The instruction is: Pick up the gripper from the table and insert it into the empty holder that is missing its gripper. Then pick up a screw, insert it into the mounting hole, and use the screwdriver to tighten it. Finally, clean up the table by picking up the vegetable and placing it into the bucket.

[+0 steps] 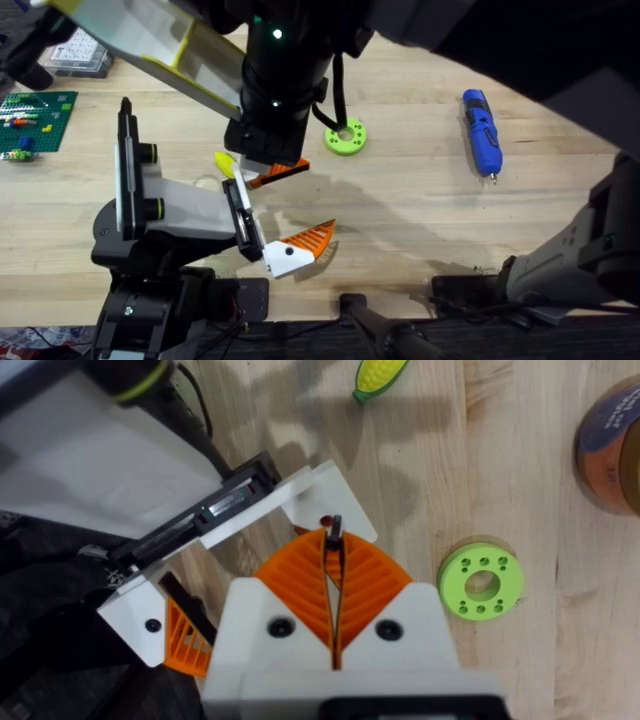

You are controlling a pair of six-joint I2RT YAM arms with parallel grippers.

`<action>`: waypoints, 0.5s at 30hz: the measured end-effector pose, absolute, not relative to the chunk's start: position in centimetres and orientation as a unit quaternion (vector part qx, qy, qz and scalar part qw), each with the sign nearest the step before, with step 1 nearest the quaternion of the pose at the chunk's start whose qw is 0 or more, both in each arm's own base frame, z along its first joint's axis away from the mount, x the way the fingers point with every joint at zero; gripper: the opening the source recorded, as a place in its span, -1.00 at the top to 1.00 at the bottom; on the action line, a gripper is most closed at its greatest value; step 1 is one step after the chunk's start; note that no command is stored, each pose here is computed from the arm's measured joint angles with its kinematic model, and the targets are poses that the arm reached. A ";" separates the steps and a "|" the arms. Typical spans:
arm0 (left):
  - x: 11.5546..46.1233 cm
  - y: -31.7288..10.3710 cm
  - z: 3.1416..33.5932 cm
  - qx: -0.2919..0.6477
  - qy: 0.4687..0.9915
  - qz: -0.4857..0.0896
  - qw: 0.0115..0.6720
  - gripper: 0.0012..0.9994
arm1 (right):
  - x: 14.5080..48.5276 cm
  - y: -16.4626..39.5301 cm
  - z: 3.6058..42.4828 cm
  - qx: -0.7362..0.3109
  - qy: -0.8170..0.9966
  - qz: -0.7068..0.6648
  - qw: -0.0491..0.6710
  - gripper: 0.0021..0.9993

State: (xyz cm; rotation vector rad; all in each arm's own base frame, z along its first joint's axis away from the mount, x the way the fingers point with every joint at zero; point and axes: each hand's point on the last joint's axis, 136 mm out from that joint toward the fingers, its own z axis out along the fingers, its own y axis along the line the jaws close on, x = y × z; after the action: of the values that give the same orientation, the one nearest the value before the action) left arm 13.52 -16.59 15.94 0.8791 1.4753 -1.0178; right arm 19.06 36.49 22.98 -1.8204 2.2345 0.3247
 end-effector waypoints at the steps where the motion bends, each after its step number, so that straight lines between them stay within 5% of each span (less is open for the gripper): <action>1: 13.5 -16.6 16.0 0.370 0.621 -0.429 0.542 -0.97 | 19.1 36.5 23.0 -0.623 0.765 0.111 0.120 0.98; 15: 13.5 -16.6 16.0 0.369 0.621 -0.429 0.541 -0.97 | 19.3 37.0 23.2 -0.623 0.763 0.116 0.131 0.98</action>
State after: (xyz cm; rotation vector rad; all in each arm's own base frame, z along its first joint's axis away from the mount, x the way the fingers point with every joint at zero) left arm 13.51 -16.60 15.96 0.8778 1.4759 -1.0198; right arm 19.32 36.96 23.16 -1.8088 2.2150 0.3355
